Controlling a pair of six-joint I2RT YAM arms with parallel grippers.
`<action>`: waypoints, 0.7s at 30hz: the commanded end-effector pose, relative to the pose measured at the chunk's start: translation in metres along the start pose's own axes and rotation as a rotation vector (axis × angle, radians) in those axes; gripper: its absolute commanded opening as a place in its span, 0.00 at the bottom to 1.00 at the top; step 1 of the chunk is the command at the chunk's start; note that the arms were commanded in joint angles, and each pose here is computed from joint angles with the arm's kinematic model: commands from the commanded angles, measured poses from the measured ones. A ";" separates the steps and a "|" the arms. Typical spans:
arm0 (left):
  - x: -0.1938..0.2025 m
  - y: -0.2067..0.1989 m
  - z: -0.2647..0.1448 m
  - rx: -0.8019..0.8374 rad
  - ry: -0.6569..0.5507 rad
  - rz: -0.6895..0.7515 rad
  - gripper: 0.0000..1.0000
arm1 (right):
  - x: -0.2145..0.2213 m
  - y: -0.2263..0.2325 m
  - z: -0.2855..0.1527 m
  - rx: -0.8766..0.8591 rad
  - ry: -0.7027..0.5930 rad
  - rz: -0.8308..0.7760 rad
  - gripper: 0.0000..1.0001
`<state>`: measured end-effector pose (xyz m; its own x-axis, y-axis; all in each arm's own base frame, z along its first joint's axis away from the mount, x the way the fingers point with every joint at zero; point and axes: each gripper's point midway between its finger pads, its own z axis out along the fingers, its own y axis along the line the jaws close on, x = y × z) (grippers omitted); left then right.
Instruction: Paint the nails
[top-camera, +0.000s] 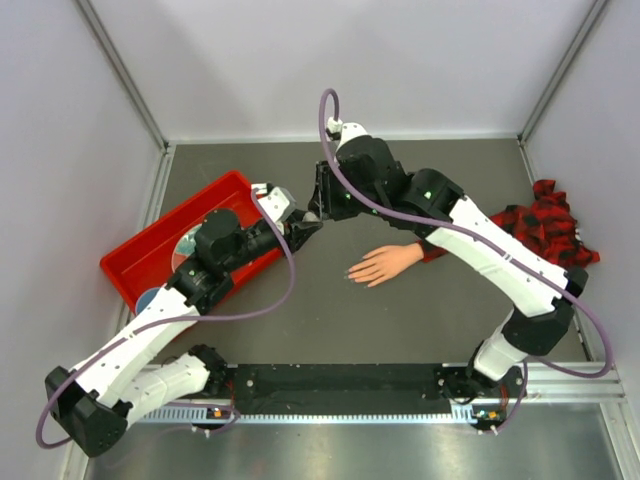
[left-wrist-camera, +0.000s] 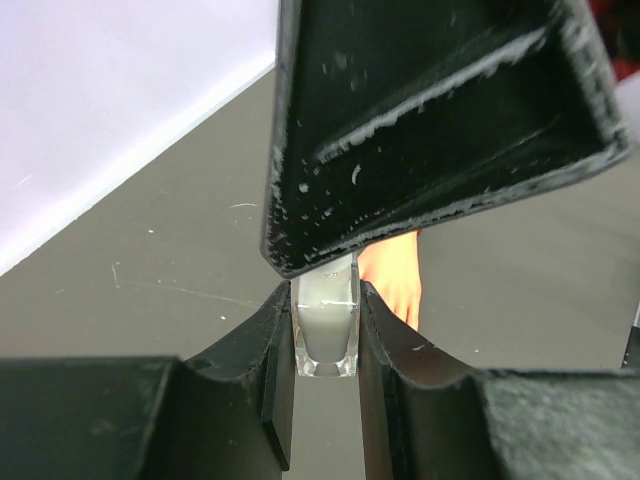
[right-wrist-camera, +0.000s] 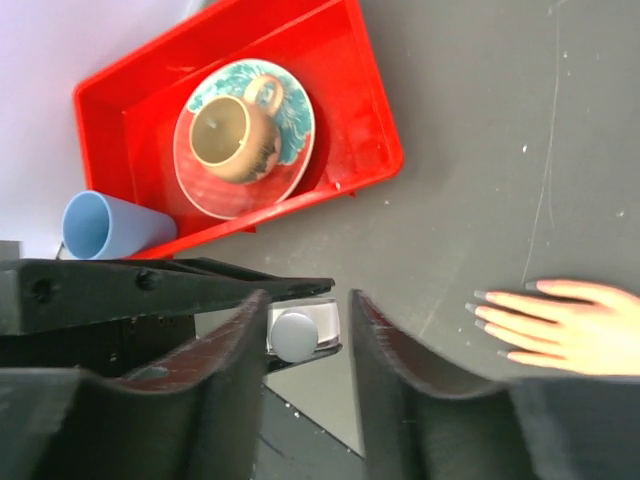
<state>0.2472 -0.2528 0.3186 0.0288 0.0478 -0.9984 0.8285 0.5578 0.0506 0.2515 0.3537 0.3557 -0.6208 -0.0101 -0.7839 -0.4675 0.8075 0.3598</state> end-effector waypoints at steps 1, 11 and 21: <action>-0.021 0.006 0.001 -0.033 -0.089 0.046 0.00 | -0.009 0.009 -0.009 -0.012 -0.025 0.019 0.31; -0.035 -0.040 -0.008 0.210 -0.125 0.001 0.00 | 0.005 0.038 -0.025 -0.249 0.030 -0.173 0.00; -0.057 -0.167 -0.110 1.127 -0.052 -0.176 0.00 | 0.077 0.084 -0.124 -0.962 0.103 -0.585 0.00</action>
<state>0.1386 -0.2836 0.3341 -0.2139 -0.0426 -0.9759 0.9767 -0.0251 -0.2130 0.1461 0.3347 0.3672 -0.3725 -0.3555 -0.8572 -0.9120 0.3111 0.2673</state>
